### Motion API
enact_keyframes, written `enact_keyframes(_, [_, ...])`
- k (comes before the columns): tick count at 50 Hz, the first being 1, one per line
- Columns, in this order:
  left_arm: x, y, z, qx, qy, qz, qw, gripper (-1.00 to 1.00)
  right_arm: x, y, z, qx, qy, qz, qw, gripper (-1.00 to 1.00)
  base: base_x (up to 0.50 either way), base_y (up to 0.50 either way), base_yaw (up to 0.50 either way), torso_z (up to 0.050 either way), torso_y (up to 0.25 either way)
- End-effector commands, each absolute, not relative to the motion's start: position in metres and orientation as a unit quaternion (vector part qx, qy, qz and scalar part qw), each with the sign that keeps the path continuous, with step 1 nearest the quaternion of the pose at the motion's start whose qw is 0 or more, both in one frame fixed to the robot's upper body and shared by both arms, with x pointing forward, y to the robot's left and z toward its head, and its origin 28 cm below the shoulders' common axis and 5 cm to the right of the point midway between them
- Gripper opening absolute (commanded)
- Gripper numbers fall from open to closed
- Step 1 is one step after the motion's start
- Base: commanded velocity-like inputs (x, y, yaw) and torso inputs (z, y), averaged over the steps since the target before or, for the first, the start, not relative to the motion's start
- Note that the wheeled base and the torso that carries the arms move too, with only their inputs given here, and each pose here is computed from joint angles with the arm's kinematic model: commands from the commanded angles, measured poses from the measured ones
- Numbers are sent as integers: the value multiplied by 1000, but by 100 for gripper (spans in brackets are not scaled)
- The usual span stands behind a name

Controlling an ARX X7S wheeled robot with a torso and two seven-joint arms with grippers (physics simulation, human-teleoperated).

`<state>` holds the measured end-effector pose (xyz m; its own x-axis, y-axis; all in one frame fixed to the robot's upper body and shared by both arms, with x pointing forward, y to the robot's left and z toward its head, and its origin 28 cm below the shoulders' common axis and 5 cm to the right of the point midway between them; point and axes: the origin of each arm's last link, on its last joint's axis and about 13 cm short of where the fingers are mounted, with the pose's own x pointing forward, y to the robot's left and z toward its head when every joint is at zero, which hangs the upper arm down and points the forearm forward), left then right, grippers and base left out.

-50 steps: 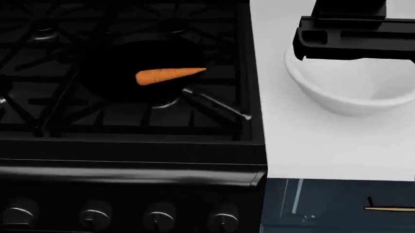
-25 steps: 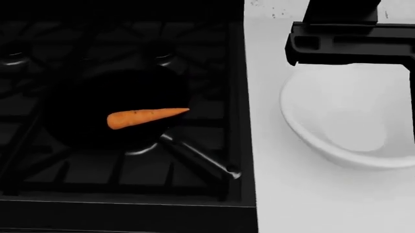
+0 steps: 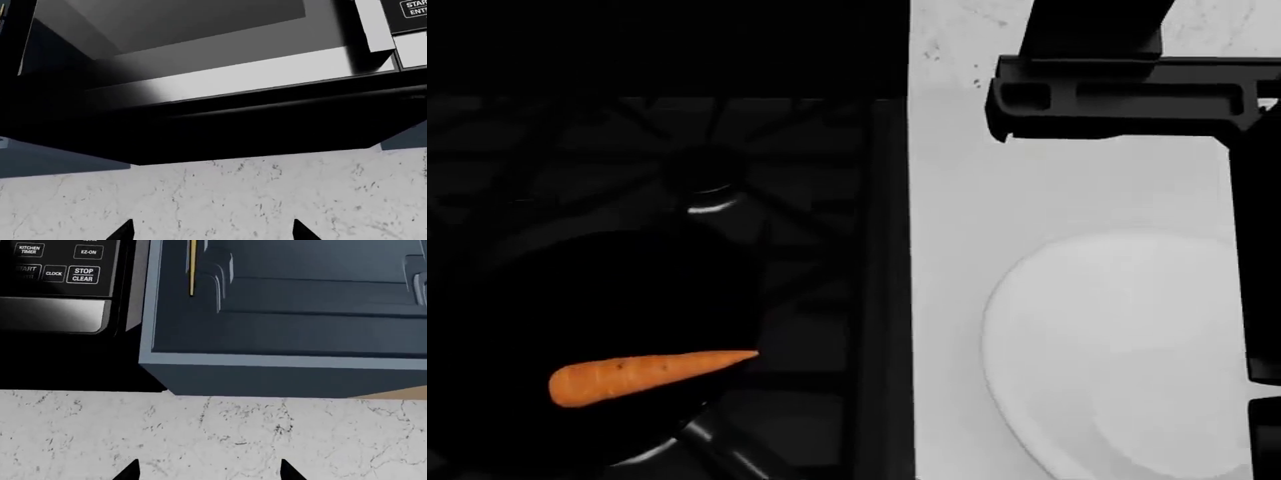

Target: Pick the carrot from the pan and place it in the bowl.

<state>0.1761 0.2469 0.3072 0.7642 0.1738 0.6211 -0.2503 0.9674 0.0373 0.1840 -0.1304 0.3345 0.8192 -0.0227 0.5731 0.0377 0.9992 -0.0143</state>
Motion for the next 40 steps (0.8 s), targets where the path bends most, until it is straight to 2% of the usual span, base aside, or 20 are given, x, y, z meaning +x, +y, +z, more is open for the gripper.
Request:
enact_keyframes(1, [176,248,305,58,-323,116,938,100,185,-129,333,-13,-298,-13,954,100,391,-74,0,0,0])
enact_keyframes(5, [176,249,304,58,-322,117,938,100,186,-129,332,-12,-295,-12,955,100,299,-47,0,0,0])
enact_keyframes(17, [175,251,302,54,-321,120,938,100,186,-124,334,-15,-282,5,959,100,0,0,0,0,1])
enact_keyframes(20, [174,252,301,52,-320,122,938,100,186,-119,338,6,-251,60,966,100,0,0,0,0,0])
enact_keyframes(28, [171,256,300,50,-320,131,937,100,201,-104,342,-28,-172,111,978,100,0,0,0,0,0])
enact_keyframes(40, [167,256,301,54,-319,140,936,100,220,-75,350,-88,-44,293,951,100,0,0,0,0,0])
